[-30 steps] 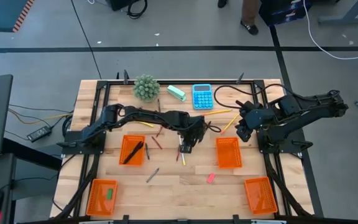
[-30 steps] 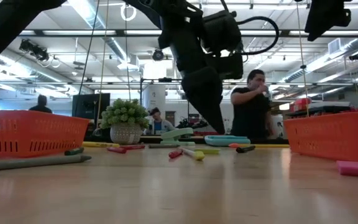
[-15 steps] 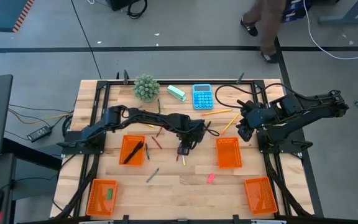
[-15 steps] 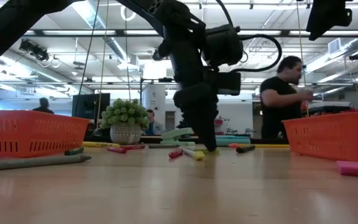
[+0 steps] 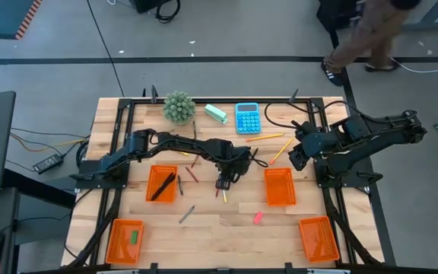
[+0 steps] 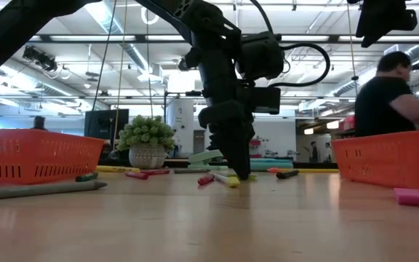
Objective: Sort crayons/erasers/pens/pencils in bins
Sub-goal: Put the yellow eraser into the bottom left orange basket
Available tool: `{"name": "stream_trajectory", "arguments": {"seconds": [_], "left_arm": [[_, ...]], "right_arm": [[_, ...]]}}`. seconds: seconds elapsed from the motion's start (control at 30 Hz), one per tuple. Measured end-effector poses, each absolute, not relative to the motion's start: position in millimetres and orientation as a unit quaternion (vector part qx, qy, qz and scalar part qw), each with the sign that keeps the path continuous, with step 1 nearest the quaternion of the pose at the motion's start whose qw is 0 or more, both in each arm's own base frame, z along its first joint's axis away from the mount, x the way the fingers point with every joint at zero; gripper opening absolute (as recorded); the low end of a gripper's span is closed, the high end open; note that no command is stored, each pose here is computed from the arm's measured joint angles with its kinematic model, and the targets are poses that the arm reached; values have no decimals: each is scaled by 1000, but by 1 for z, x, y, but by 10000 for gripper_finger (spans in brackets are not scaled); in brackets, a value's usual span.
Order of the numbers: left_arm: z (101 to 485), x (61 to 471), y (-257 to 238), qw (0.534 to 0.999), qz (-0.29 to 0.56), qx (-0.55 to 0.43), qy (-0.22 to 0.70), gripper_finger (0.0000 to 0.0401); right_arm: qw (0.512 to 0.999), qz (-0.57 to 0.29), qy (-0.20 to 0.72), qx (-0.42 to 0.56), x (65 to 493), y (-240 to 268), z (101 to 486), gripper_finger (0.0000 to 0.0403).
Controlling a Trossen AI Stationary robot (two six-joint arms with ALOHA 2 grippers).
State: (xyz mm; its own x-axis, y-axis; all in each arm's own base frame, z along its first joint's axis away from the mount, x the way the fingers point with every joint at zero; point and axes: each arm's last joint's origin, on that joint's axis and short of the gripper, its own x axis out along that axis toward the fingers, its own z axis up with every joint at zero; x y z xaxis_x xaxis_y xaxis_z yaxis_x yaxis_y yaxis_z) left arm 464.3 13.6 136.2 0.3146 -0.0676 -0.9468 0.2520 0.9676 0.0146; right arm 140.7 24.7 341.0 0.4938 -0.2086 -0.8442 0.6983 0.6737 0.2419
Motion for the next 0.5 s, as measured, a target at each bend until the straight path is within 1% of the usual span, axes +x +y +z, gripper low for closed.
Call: {"name": "stream_trajectory", "arguments": {"seconds": [0.37, 0.5], "left_arm": [[135, 464, 5, 804, -102, 86, 580, 102], [137, 464, 2, 805, -96, 79, 580, 89]], "right_arm": [[819, -311, 390, 285, 141, 22, 342, 154], [817, -316, 383, 293, 142, 22, 342, 154]]}}
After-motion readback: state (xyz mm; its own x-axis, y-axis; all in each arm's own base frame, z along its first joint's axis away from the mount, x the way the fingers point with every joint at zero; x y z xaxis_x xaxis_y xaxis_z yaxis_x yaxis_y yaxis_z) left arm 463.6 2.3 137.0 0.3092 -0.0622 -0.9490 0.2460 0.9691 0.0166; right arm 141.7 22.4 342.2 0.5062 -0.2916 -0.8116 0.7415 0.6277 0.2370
